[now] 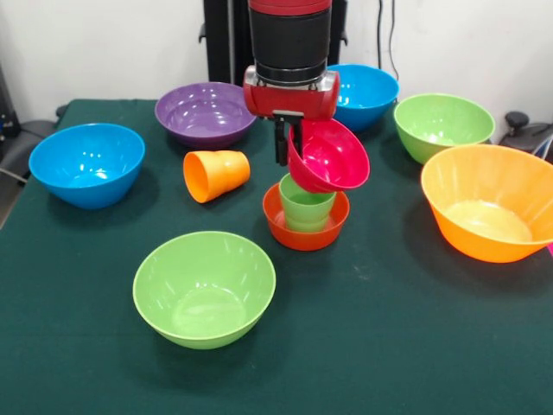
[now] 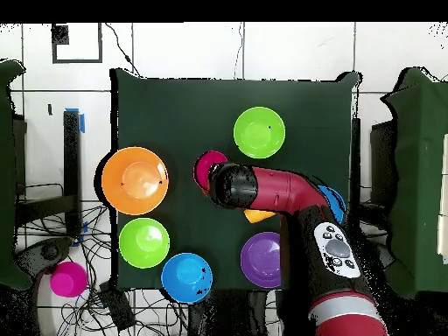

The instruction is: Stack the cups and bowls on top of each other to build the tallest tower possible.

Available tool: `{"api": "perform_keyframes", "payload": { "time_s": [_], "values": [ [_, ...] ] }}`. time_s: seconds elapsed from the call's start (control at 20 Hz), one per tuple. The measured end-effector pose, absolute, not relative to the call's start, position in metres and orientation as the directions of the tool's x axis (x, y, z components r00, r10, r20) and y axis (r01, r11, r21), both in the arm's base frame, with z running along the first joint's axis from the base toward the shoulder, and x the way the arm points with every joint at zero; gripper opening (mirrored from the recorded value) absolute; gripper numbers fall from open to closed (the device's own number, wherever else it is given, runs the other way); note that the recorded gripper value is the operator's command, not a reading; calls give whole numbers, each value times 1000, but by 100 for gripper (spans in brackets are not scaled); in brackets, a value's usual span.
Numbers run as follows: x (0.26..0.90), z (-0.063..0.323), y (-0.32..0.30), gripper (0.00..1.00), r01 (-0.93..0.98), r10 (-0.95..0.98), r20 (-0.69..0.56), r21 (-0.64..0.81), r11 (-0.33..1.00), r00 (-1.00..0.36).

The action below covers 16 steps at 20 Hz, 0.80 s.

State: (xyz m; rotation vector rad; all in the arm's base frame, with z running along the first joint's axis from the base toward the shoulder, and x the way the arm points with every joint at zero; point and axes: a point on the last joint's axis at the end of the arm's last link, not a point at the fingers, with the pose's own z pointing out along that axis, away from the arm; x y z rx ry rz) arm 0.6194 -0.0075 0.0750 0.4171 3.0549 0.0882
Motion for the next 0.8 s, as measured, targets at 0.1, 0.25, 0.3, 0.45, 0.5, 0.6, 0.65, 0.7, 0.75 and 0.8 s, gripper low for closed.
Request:
{"api": "perform_keyframes", "payload": {
  "time_s": [0.1, 0.25, 0.3, 0.45, 0.5, 0.6, 0.65, 0.7, 0.75, 0.8],
  "values": [
    [619, 75, -9, 0, 269, 272, -49, 64, 961, -961],
    [619, 75, -13, 0, 274, 277, -49, 64, 960, -960],
    [619, 75, -14, 0, 275, 279, -49, 64, 959, -959],
    [619, 75, -16, 0, 279, 283, -49, 65, 958, -958],
    [619, 75, -17, 0, 281, 284, -49, 65, 957, -957],
    [619, 75, -19, 0, 284, 287, -50, 65, 957, -957],
    [619, 75, -20, 0, 285, 288, -51, 65, 956, -956],
    [620, 75, -21, 0, 286, 290, -53, 65, 956, -956],
    [620, 75, -21, 0, 287, 291, -55, 66, 956, -955],
    [620, 75, -22, 0, 288, 292, -56, 66, 955, -955]
  ]
}}
